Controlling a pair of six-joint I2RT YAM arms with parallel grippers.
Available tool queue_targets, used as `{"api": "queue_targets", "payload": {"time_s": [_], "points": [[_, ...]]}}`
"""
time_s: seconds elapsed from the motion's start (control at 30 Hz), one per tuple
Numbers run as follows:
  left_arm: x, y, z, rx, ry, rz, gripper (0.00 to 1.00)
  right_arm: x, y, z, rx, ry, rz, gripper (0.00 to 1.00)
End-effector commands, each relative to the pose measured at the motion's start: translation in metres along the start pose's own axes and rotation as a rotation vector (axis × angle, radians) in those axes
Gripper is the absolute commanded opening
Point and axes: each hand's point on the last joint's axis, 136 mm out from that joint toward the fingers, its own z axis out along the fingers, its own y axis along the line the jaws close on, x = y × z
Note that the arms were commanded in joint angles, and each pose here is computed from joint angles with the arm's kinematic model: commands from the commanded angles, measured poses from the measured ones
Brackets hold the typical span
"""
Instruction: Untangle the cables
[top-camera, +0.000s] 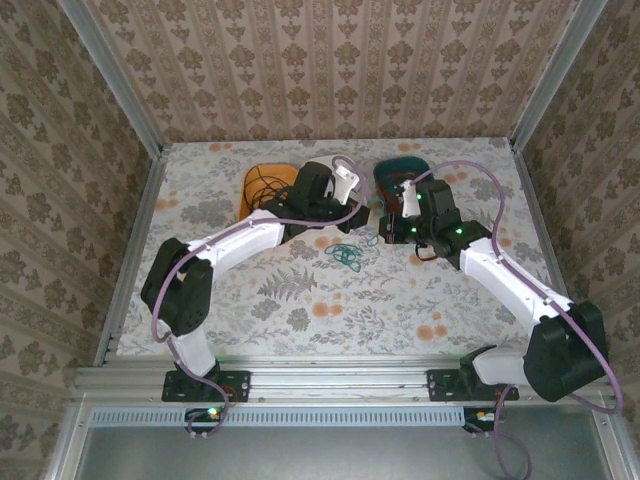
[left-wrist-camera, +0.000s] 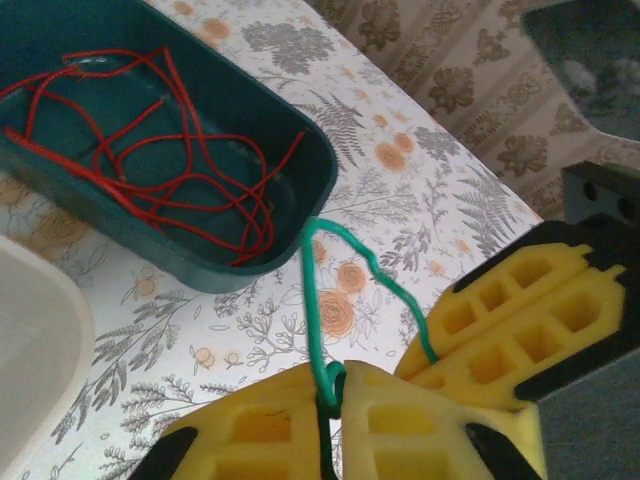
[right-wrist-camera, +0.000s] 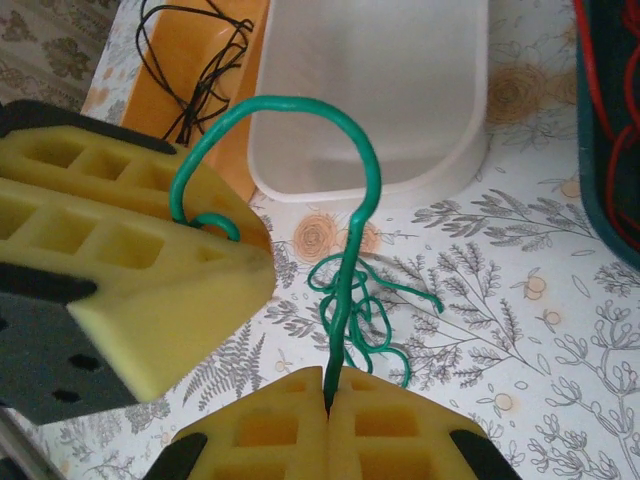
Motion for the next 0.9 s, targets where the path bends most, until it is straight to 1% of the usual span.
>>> {"api": "queue_targets", "payload": {"time_s": [0.0, 0.07, 0.17, 0.2, 0.23, 0.27, 0.3, 0.33, 0.37, 0.43, 0.53, 0.6, 0.77, 0.8, 0.87], "points": [[-0.012, 0.036, -0.022, -0.172, -0.077, -0.052, 0.01, -0.007, -0.02, -0.01, 0.09, -0.058, 0.056, 0.0], [-0.018, 0.049, -0.034, -0.208, -0.124, -0.094, 0.0, -0.005, -0.035, -0.011, 0.148, -0.06, 0.084, 0.0], [-0.031, 0.059, -0.051, -0.208, -0.204, -0.14, 0.0, -0.002, -0.046, -0.009, 0.186, -0.043, 0.104, 0.0], [-0.035, 0.06, -0.054, -0.198, -0.221, -0.147, 0.0, -0.001, -0.045, -0.008, 0.174, -0.037, 0.102, 0.0], [-0.039, 0.059, -0.055, -0.184, -0.235, -0.15, 0.0, -0.001, -0.038, -0.005, 0.134, -0.028, 0.091, 0.0], [-0.043, 0.059, -0.056, -0.177, -0.244, -0.147, 0.0, -0.001, -0.031, -0.003, 0.096, -0.023, 0.086, 0.03], [-0.046, 0.06, -0.055, -0.178, -0.248, -0.146, 0.0, -0.002, -0.027, -0.003, 0.075, -0.022, 0.088, 0.09], [-0.048, 0.063, -0.053, -0.183, -0.249, -0.152, 0.0, -0.003, -0.023, -0.002, 0.057, -0.024, 0.092, 0.26], [-0.05, 0.069, -0.051, -0.192, -0.254, -0.161, 0.0, -0.005, -0.021, -0.003, 0.046, -0.03, 0.096, 0.38], [-0.055, 0.085, -0.049, -0.231, -0.268, -0.189, 0.0, -0.009, -0.024, -0.006, 0.064, -0.06, 0.104, 0.49], [-0.058, 0.125, -0.05, -0.352, -0.294, -0.267, 0.0, -0.012, -0.037, -0.013, 0.14, -0.099, 0.119, 0.53], [-0.06, 0.147, -0.05, -0.413, -0.296, -0.306, 0.0, -0.01, -0.043, -0.015, 0.167, -0.102, 0.114, 0.55], [-0.057, 0.176, -0.024, -0.453, -0.222, -0.331, 0.01, 0.001, -0.049, -0.012, 0.19, -0.056, 0.104, 0.57], [-0.056, 0.179, -0.019, -0.452, -0.212, -0.333, 0.04, 0.002, -0.048, -0.012, 0.186, -0.055, 0.102, 0.57], [-0.053, 0.186, -0.01, -0.456, -0.201, -0.34, 0.16, 0.005, -0.049, -0.011, 0.184, -0.048, 0.105, 0.58]]}}
